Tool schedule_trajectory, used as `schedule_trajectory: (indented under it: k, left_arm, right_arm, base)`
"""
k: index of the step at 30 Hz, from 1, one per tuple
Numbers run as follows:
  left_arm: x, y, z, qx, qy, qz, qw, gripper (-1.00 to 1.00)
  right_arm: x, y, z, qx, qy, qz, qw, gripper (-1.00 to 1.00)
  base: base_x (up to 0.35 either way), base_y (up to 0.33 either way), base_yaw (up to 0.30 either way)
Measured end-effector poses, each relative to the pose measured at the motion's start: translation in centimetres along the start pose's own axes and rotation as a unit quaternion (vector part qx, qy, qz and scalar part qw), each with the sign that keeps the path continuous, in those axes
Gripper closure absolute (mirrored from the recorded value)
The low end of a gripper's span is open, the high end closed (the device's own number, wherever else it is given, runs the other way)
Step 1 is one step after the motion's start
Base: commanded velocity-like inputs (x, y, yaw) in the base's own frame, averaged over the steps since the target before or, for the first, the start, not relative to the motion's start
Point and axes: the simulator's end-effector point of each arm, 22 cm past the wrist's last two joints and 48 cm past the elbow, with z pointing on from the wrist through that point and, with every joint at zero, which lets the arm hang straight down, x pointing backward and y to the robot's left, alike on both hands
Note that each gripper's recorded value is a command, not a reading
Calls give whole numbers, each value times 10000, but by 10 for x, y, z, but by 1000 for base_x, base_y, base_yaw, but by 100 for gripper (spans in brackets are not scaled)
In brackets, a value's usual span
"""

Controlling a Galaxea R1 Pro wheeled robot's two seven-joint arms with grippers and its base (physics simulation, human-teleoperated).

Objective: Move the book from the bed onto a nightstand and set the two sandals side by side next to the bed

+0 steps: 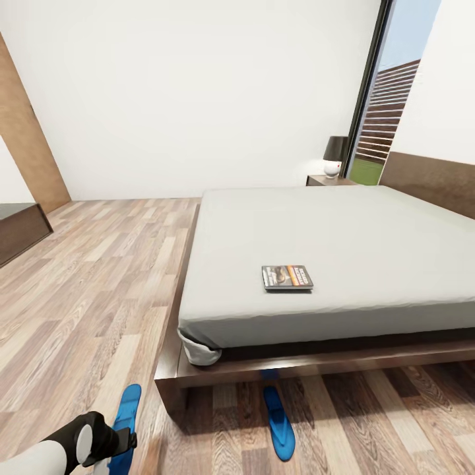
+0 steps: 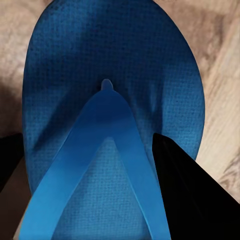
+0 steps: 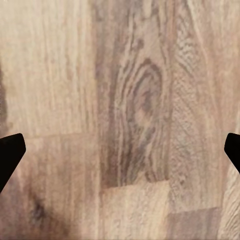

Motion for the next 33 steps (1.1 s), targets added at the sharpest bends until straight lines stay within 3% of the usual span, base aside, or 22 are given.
schedule_trajectory:
  k: [20,33]
  left_arm:
    - [1,0,0,-22,37,-53,10000,100]
    - [9,-17,-2,104,159,-79,9998,100]
  right_arm:
    - [-1,3,0,-16,-3,-27,10000,-100]
    - [-3,10,1,-62,-20,-28,10000,-100]
  base:
    - [0,0,0]
    - [0,0,0]
